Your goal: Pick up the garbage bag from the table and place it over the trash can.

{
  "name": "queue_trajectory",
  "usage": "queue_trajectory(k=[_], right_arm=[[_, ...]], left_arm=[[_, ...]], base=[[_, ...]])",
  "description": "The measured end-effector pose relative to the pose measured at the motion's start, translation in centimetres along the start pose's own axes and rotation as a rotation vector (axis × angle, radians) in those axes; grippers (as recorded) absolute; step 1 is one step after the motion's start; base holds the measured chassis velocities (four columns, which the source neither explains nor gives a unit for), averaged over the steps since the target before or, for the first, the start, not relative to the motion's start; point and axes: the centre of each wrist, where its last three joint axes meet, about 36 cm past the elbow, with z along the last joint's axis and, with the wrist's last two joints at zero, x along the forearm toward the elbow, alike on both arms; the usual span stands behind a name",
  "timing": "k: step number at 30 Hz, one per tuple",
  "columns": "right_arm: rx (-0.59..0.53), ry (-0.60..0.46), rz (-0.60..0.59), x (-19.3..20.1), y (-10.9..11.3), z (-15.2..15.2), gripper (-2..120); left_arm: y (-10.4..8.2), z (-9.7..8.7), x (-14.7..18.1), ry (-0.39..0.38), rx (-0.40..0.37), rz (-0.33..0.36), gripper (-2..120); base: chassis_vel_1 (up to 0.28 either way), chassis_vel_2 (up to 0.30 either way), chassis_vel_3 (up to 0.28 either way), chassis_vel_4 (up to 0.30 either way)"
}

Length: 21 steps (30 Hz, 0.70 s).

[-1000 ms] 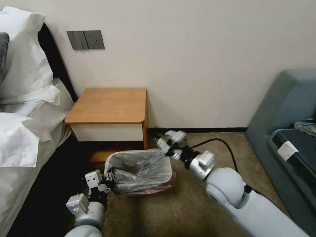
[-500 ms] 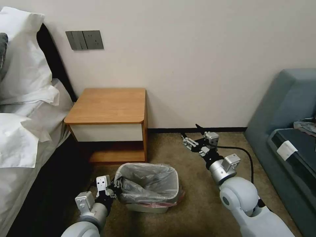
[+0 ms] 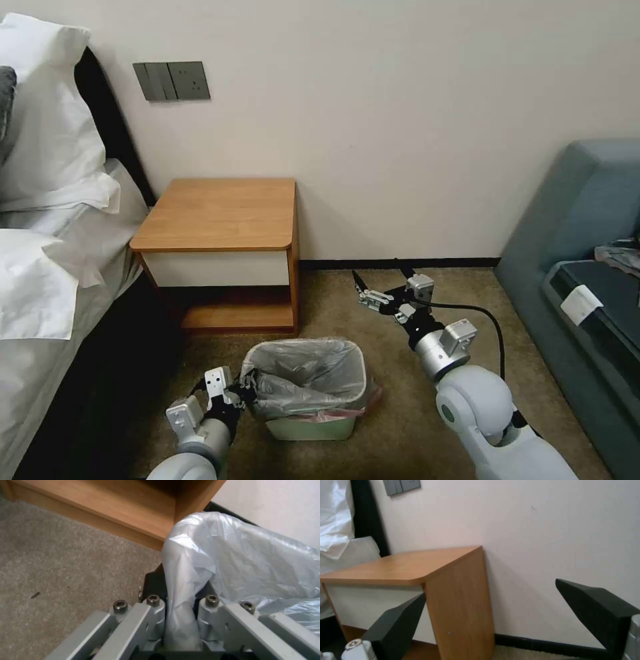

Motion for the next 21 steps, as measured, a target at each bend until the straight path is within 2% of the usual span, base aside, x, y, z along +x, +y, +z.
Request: queue_trajectory(k=[2,4,6,8,9,11,12,14,15,17,18,20,21], right_arm=[[-0.001,0.001,-0.002,-0.02,0.07,0.08,100],[-0.003,0.002,-0.005,-0.1,0.16,0.14,100],[-0.002,0.001,-0.006,-0.14,0.16,0.12,100],[0.001,-0.004,-0.009,-0.29,0.1,-0.04,100],[0.001,-0.004,-0.009,-0.29,0.1,-0.04,100],[0.003,-0.005,-0.013,-0.33,0.04,-0.11,100],[0.003,-0.005,-0.013,-0.33,0.04,-0.11,100],[0.004,-0.005,-0.019,-0.31,0.01,-0.13,100],[0.004,-0.005,-0.019,-0.31,0.01,-0.13,100],[0.003,-0.004,-0.021,-0.26,0.0,-0.1,100],[0.003,-0.004,-0.021,-0.26,0.0,-0.1,100],[0.002,-0.003,-0.019,-0.12,-0.05,0.0,100],[0.002,-0.003,-0.019,-0.12,-0.05,0.0,100]], left_arm=[[-0.02,0.09,0.04,-0.002,0.001,-0.003,9],[-0.07,0.18,0.17,-0.004,0.005,-0.007,19],[-0.08,0.18,0.2,-0.004,0.005,-0.009,21],[-0.07,0.23,0.31,-0.003,0.005,-0.015,34],[-0.07,0.23,0.31,-0.003,0.005,-0.015,34],[-0.1,0.24,0.41,-0.003,0.004,-0.015,44],[-0.1,0.24,0.41,-0.003,0.004,-0.015,44],[-0.23,0.17,0.47,-0.007,0.006,-0.015,56],[-0.23,0.17,0.47,-0.007,0.006,-0.015,56],[-0.29,0.18,0.53,-0.01,0.002,-0.02,66],[-0.29,0.18,0.53,-0.01,0.002,-0.02,66],[-0.34,0.14,0.81,-0.016,-0.006,-0.027,77],[-0.34,0.14,0.81,-0.016,-0.006,-0.027,77]], base=[[0.0,0.0,0.0,0.0],[0.0,0.0,0.0,0.0],[0.0,0.0,0.0,0.0],[0.0,0.0,0.0,0.0],[0.0,0.0,0.0,0.0],[0.0,0.0,0.0,0.0],[0.0,0.0,0.0,0.0],[0.0,0.0,0.0,0.0],[0.0,0.0,0.0,0.0],[0.0,0.0,0.0,0.0],[0.0,0.0,0.0,0.0],[0.0,0.0,0.0,0.0],[0.0,0.0,0.0,0.0]])
